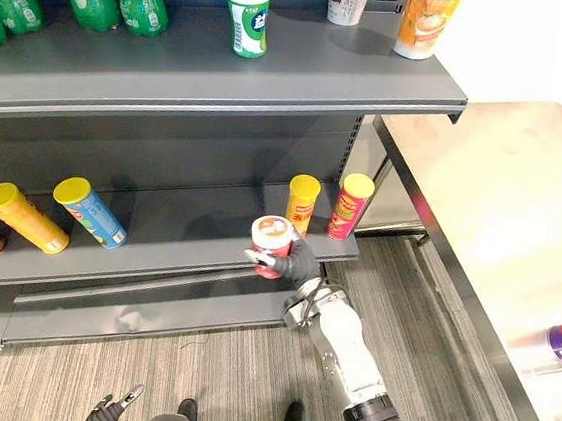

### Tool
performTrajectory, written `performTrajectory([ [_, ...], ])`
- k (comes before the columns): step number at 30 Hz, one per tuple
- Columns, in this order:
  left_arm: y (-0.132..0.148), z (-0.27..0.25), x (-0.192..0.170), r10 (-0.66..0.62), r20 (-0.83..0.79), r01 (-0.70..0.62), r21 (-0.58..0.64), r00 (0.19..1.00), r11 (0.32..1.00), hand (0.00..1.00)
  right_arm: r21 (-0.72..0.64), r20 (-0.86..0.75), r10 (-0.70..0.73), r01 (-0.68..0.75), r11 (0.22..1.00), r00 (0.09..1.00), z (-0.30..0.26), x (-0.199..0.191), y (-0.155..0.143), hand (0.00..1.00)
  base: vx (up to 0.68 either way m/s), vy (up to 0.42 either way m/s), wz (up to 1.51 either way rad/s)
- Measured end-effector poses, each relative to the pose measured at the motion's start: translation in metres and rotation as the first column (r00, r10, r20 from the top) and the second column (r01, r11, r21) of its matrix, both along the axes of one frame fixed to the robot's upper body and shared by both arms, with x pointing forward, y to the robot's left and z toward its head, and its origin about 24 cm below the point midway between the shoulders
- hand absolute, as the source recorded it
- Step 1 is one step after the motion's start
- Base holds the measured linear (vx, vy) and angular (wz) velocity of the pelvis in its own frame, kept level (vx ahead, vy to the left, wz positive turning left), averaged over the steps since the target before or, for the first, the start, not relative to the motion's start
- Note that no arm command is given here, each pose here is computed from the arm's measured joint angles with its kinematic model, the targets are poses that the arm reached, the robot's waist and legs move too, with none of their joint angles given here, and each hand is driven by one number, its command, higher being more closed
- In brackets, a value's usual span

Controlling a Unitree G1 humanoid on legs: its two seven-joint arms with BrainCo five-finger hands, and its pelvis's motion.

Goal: Put the gum and the chips on the shelf.

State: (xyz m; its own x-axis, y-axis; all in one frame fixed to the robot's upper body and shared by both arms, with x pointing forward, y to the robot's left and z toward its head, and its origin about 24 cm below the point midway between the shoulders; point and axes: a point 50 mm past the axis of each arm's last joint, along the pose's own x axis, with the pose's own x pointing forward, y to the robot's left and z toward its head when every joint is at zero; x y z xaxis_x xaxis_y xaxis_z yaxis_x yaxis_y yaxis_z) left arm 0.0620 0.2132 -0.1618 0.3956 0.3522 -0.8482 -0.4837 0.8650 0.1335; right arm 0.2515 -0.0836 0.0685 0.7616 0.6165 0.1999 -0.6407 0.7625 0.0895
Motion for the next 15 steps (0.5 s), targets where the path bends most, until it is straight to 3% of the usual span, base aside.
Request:
performTrajectory([
  [6,-0.001,0.0,0.001,-0.017,0.004,0.017,0.006,1.0,1.0,0.0,0.023,0.032,0.266,-0.267,0.963,0.963,0.024,-0.006,0.051,1.0,-0.02,-0.014,0.17],
  [15,0.001,0.001,0.0,0.0,0.007,-0.001,0.014,1.0,1.0,0.0,0.102,0.0,0.467,-0.465,0.88,0.884,0.05,-0.019,0.096,1.0,-0.02,-0.008,0.03],
])
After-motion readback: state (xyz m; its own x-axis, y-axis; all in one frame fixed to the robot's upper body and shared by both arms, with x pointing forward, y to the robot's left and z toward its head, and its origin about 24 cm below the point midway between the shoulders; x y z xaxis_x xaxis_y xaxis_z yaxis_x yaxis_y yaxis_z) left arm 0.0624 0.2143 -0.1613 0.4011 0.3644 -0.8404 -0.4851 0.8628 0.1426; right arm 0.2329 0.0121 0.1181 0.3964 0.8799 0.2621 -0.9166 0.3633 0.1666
